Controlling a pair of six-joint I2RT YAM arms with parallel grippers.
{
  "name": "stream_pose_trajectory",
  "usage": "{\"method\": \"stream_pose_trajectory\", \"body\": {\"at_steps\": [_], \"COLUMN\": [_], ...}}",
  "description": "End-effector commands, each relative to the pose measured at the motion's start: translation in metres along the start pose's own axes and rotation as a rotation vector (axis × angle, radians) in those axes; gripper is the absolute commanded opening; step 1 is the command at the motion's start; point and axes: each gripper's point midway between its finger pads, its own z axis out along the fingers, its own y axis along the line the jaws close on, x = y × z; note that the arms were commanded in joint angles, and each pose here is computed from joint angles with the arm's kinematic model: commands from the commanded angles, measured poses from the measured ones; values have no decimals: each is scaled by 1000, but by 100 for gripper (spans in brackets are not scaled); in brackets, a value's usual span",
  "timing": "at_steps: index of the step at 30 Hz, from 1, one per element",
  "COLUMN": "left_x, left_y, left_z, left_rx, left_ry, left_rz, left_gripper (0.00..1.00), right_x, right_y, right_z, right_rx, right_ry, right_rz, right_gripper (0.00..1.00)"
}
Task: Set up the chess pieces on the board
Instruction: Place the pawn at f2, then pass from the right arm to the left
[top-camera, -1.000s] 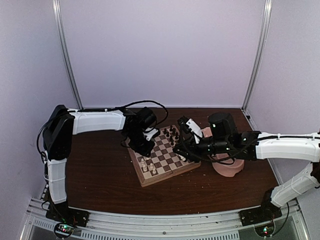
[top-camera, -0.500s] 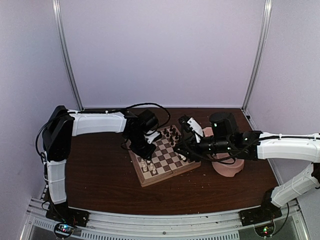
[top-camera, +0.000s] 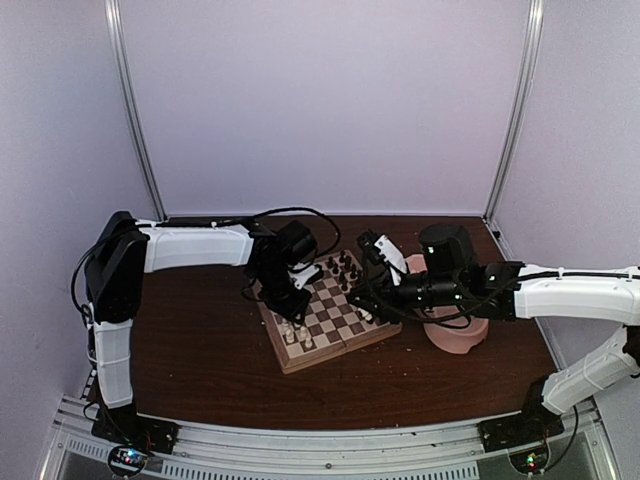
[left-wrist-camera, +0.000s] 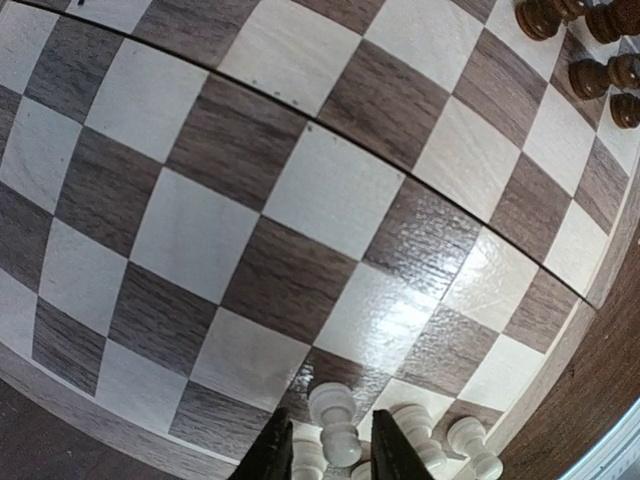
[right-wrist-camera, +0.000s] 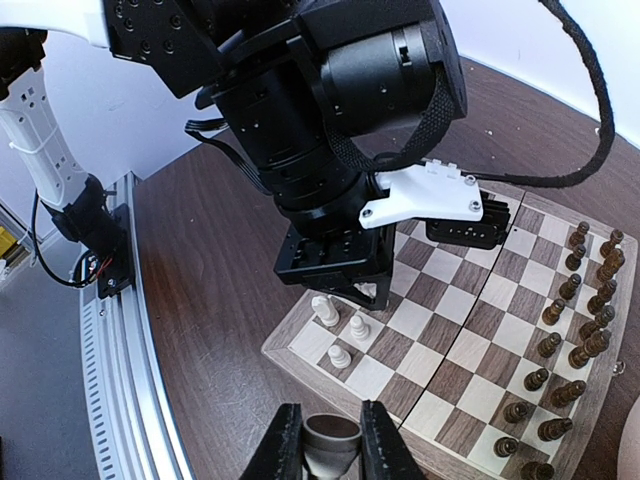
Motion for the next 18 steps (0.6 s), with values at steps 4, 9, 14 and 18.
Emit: {"method": "stream_pose_trajectory", "body": {"at_steps": [4, 9, 14, 18], "left_x": [-25, -33, -35, -34], "left_y": [-1, 0, -4, -25], "left_z": [-43, -77, -123, -156], "left_rx": [-43, -65, -92, -39], "left_ry": [-104, -166, -275, -425], "left_rz": [17, 16, -1, -4], "left_gripper": [32, 33, 34, 38], "right_x": [-10, -16, -24, -43], "right_y": [2, 1, -1, -3], "right_z": [-7, -8, -8, -8], "right_rx": [0, 12, 21, 31], "right_ry": [-26, -36, -65, -133], "right_rz": [0, 17, 88, 155], "right_gripper": [17, 17, 17, 16]}}
